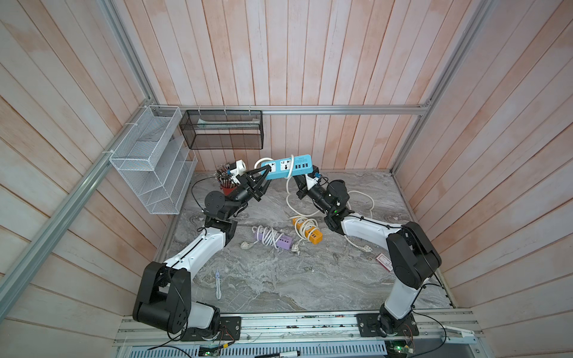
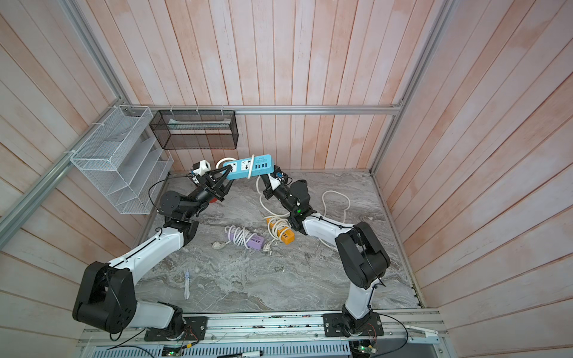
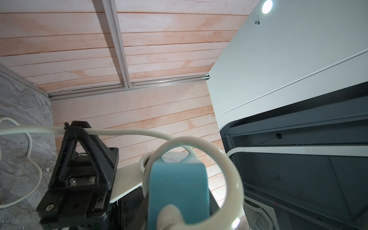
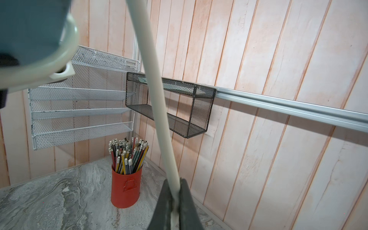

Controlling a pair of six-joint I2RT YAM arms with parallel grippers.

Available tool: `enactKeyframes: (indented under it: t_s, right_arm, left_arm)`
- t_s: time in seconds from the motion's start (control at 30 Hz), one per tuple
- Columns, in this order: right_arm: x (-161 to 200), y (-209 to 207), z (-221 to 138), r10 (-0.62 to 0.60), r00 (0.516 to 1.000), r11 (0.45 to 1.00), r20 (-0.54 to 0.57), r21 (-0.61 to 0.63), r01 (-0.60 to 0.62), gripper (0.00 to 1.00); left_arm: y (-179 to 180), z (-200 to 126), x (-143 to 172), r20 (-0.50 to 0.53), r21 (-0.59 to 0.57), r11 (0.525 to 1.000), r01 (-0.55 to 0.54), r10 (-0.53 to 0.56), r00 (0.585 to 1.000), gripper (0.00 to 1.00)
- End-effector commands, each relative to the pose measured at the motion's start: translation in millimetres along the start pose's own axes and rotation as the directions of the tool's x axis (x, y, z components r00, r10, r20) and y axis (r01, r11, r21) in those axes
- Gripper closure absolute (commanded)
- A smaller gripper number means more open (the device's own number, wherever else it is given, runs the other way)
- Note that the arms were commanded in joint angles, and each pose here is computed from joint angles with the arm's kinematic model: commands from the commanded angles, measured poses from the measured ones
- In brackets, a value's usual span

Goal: Unwrap the cord wrapped around the power strip
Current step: Unwrap the power cord from the power strip.

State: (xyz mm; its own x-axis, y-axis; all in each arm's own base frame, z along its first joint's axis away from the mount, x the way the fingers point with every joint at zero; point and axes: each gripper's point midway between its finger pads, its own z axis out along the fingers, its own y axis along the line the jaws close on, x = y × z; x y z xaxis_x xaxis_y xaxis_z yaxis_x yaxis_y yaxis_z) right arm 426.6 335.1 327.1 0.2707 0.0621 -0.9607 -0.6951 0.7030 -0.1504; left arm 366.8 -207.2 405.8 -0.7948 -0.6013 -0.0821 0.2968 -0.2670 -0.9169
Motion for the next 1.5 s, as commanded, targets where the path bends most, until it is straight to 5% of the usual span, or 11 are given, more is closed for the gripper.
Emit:
enactKeyframes:
  t_s: [0.0,0.37,0.67,0.93,1.1,1.23,1.47]
  right_arm:
    - [-15.0,-24.5,-15.6,0.008,1.0,0.998,0.005,0.065,-0.009,1.0]
    - [-52.3,-64.4,-28.3,-0.13,0.989,0.987,-0.07,0.087,0.135,1.0]
    - [-87.1,-18.6,-31.7,-0.184,0.977,0.981,-0.109,-0.088,0.175,1.0]
    - [-56.2,28.5,-77.1,-0.145,0.952,0.983,-0.271,-0.151,0.107,1.0]
    - [-7.4,33.4,-99.9,-0.094,0.907,0.989,-0.411,-0.139,0.039,1.0]
    - [36.1,5.3,-107.2,-0.015,0.862,0.999,-0.507,-0.043,-0.009,1.0]
    - [61.0,-94.6,-94.6,0.164,0.84,0.979,-0.516,0.189,-0.075,1.0]
  left_arm:
    - [-22.8,-4.5,4.9,-0.003,0.055,0.997,-0.049,0.049,0.999,1.0]
    - [46.2,-20.3,-2.6,0.008,-0.125,0.992,-0.009,0.01,1.0,1.0]
    - [74.2,-21.7,-28.1,0.07,-0.158,0.987,-0.023,0.034,0.997,1.0]
    - [59.5,-7.3,-71.3,0.14,-0.066,0.994,-0.088,0.096,0.986,1.0]
    - [32.7,12.1,-78.0,0.121,0.011,0.993,-0.118,0.116,0.986,1.0]
    - [10.7,18.9,-70.2,0.088,0.05,0.99,-0.135,0.13,0.988,1.0]
    - [-0.2,8.5,-43.7,0.036,0.043,0.992,-0.121,0.119,0.992,1.0]
